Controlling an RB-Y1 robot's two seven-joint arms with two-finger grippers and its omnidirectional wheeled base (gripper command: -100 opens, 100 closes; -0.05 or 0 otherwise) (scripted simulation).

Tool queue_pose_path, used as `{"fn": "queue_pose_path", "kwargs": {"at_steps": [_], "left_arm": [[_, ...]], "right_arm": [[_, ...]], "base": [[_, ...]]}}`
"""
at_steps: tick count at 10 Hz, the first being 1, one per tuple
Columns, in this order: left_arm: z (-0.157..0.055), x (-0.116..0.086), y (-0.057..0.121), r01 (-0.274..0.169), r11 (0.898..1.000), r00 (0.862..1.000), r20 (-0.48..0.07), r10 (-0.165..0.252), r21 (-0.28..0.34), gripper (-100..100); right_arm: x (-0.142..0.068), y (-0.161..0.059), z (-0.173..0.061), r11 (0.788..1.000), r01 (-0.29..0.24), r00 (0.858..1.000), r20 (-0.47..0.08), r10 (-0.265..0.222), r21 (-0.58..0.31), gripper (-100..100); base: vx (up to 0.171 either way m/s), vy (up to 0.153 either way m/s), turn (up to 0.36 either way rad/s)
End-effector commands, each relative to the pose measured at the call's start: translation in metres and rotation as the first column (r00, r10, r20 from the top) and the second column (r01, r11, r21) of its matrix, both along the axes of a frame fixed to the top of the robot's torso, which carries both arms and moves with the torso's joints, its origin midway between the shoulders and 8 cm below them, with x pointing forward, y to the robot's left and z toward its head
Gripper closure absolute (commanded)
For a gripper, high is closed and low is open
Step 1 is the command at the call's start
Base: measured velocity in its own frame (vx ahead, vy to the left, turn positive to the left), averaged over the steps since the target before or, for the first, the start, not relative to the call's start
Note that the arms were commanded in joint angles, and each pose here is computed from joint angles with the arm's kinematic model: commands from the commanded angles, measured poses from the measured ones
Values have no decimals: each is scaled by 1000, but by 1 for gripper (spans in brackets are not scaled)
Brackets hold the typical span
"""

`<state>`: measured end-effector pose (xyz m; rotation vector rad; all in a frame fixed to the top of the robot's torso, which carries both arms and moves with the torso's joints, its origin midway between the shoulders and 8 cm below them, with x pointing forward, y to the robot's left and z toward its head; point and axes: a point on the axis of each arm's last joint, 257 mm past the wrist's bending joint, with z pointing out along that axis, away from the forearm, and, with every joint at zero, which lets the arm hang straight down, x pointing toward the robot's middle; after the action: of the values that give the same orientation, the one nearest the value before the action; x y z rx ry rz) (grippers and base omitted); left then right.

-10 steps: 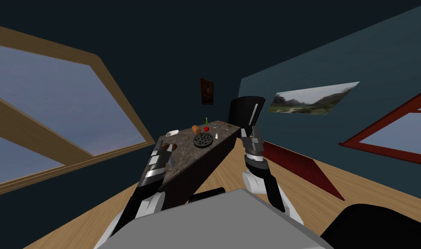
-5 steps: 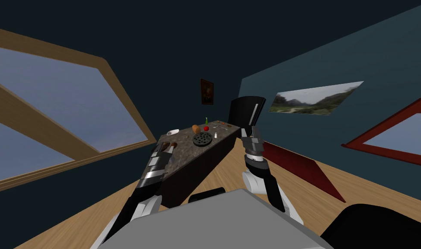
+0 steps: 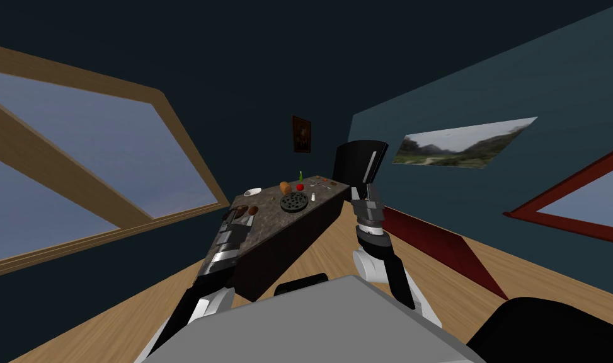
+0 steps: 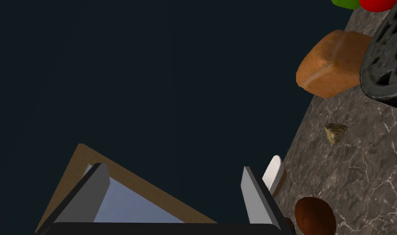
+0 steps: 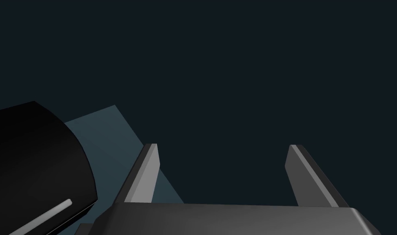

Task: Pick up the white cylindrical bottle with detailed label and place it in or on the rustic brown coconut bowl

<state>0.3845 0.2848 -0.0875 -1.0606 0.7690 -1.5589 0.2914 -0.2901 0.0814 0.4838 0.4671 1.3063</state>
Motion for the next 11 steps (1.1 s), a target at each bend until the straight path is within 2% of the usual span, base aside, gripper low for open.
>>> {"fn": "queue_pose_path", "kwargs": {"at_steps": [1, 3, 4, 6, 7, 9, 11], "left_arm": [[-11, 1, 6, 13, 998, 1000, -18, -14, -66, -100], [-23, 3, 12, 25, 988, 999, -38, -31, -153, -100], [-30, 4, 15, 30, 980, 998, -48, -40, -199, -100], [-45, 6, 21, 35, 955, 996, -66, -57, -295, -100], [-52, 7, 24, 36, 938, 995, -74, -65, -344, -100], [-69, 10, 30, 33, 895, 993, -88, -81, -445, -100], [-86, 13, 35, 26, 838, 990, -100, -95, -545, -100]], "right_arm": [[0, 0, 0, 1000, 0, 1000, 0, 0, 0, 0], [0, 0, 0, 1000, 0, 1000, 0, 0, 0, 0], [0, 0, 0, 1000, 0, 1000, 0, 0, 0, 0], [0, 0, 0, 1000, 0, 1000, 0, 0, 0, 0], [0, 0, 0, 1000, 0, 1000, 0, 0, 0, 0], [0, 0, 0, 1000, 0, 1000, 0, 0, 0, 0], [0, 0, 0, 1000, 0, 1000, 0, 0, 0, 0]], "base": [[-17, -42, 34], [-8, -47, 48], [-6, -43, 48], [6, -35, 67], [21, -33, 79], [33, -29, 89], [40, -28, 106]]}}
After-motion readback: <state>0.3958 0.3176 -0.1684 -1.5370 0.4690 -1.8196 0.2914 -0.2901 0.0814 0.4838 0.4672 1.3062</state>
